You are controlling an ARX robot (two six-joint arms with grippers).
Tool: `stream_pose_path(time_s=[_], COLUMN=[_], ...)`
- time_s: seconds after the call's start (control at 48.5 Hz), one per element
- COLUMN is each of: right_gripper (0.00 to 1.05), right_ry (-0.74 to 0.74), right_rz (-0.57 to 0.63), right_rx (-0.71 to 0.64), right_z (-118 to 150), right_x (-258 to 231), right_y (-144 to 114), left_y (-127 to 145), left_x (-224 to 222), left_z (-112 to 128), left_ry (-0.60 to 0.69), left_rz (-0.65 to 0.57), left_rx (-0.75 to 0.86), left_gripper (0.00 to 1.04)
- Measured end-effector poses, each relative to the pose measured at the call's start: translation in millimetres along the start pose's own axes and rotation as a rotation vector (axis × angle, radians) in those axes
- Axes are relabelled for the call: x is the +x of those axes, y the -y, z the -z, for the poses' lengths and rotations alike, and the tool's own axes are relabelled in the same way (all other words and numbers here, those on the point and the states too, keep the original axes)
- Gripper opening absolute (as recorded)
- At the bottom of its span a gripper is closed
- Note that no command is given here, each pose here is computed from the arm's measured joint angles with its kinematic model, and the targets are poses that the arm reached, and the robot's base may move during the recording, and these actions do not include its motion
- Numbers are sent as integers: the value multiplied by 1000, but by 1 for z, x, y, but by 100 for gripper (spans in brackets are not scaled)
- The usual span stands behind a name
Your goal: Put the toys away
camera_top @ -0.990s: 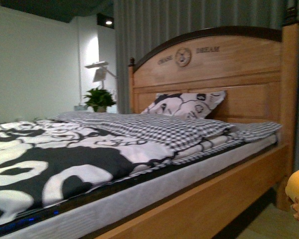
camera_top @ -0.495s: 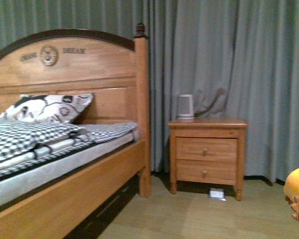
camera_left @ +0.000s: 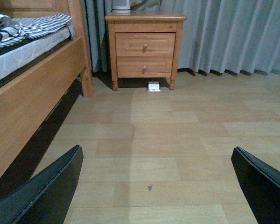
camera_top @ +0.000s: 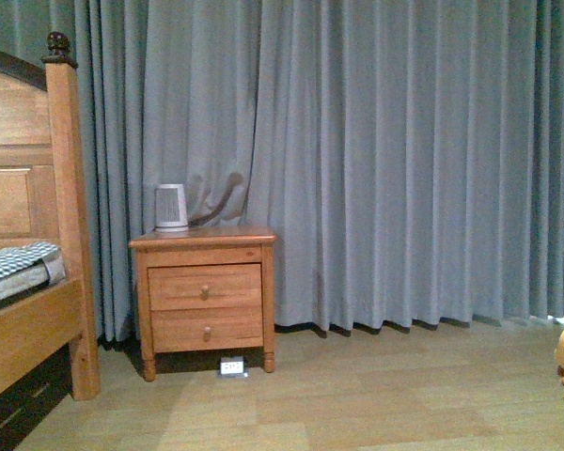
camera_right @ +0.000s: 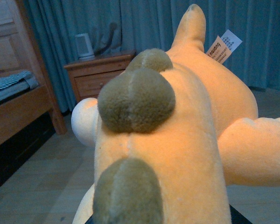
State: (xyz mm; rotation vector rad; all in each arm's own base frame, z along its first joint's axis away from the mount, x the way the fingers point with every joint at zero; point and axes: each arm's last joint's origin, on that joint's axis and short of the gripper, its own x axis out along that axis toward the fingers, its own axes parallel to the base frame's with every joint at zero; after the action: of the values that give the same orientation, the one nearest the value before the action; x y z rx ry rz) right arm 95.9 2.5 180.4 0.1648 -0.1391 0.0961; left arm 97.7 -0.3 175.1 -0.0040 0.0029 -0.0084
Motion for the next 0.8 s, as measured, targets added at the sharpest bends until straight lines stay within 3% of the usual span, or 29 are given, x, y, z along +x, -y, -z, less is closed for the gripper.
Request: stream_pose_path(time_s=[0.805], right_gripper=[19], right_ry=[-3], right_rz=[-15], right_rx=[0], right_z=[0], right_x=[0], right_y=[0], left_y=[0], left_x=[0], left_z=[0], left_ry=[0], left_rz=[-7], left_rx=[0], left_gripper=[99])
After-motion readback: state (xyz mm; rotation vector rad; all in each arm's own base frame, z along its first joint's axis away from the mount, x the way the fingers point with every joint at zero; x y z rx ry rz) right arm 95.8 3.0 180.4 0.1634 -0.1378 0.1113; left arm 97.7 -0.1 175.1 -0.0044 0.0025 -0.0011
